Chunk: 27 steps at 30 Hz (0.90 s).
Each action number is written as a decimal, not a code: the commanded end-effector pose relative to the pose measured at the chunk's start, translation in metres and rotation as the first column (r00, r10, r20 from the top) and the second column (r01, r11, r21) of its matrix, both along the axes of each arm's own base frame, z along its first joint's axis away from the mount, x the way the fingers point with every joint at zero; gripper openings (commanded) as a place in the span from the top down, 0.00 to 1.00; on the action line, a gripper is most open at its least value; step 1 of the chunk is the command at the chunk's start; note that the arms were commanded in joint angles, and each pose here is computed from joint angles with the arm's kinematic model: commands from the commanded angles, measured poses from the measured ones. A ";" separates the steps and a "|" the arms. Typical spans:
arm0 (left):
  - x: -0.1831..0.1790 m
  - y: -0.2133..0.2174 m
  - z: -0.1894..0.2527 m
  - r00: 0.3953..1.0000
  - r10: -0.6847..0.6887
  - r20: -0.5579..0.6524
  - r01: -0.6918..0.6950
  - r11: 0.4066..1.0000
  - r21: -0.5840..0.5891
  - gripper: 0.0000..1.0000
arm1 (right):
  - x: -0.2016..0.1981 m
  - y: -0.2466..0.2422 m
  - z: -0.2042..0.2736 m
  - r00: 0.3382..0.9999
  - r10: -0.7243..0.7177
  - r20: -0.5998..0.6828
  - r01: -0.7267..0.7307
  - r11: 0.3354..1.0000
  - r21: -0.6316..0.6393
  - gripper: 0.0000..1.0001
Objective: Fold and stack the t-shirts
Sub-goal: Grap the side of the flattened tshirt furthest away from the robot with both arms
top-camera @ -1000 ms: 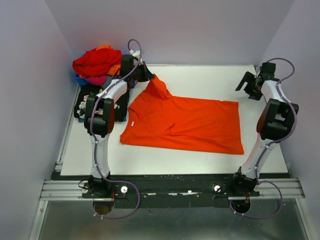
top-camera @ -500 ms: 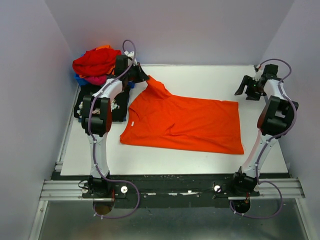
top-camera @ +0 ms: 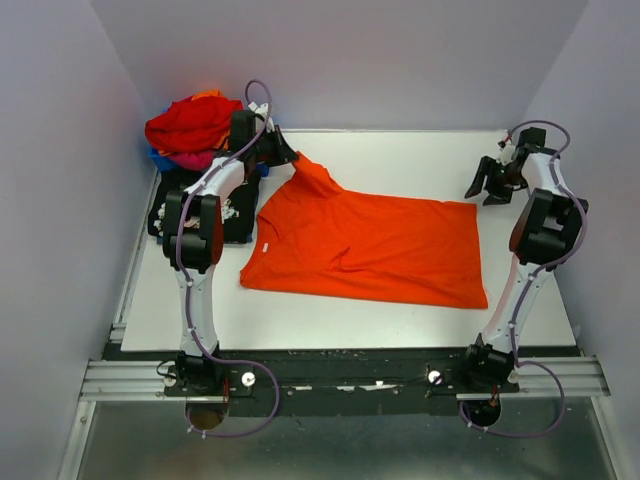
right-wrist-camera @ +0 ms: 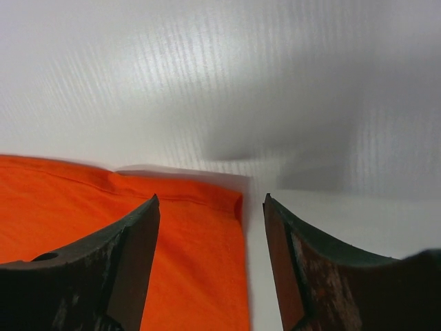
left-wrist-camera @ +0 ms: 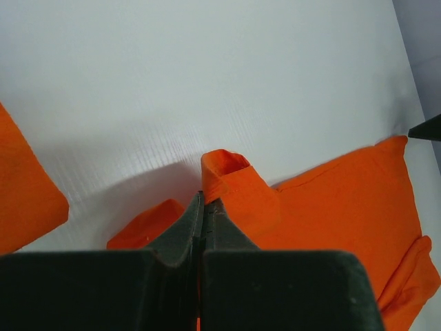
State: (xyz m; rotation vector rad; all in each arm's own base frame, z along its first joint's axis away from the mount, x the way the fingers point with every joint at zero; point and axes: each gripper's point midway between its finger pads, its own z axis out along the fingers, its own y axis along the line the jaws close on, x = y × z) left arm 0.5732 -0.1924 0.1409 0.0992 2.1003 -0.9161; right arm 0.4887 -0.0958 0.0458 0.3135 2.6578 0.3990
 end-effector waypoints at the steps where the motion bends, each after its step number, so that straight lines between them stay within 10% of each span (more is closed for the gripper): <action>1: 0.000 -0.001 0.030 0.998 -0.027 0.060 0.028 0.999 -0.014 1.00 | -0.012 0.011 -0.010 0.996 0.016 -0.092 -0.016 1.000 0.000 0.31; 12: -0.002 0.001 0.030 0.998 -0.029 0.063 0.029 1.000 0.001 1.00 | -0.018 0.006 -0.015 0.983 -0.030 -0.181 0.028 0.999 -0.017 0.32; 27: -0.002 -0.002 0.031 0.997 -0.034 0.066 0.035 0.999 -0.018 1.00 | -0.012 0.007 -0.013 0.990 -0.035 -0.138 0.033 0.999 -0.012 0.58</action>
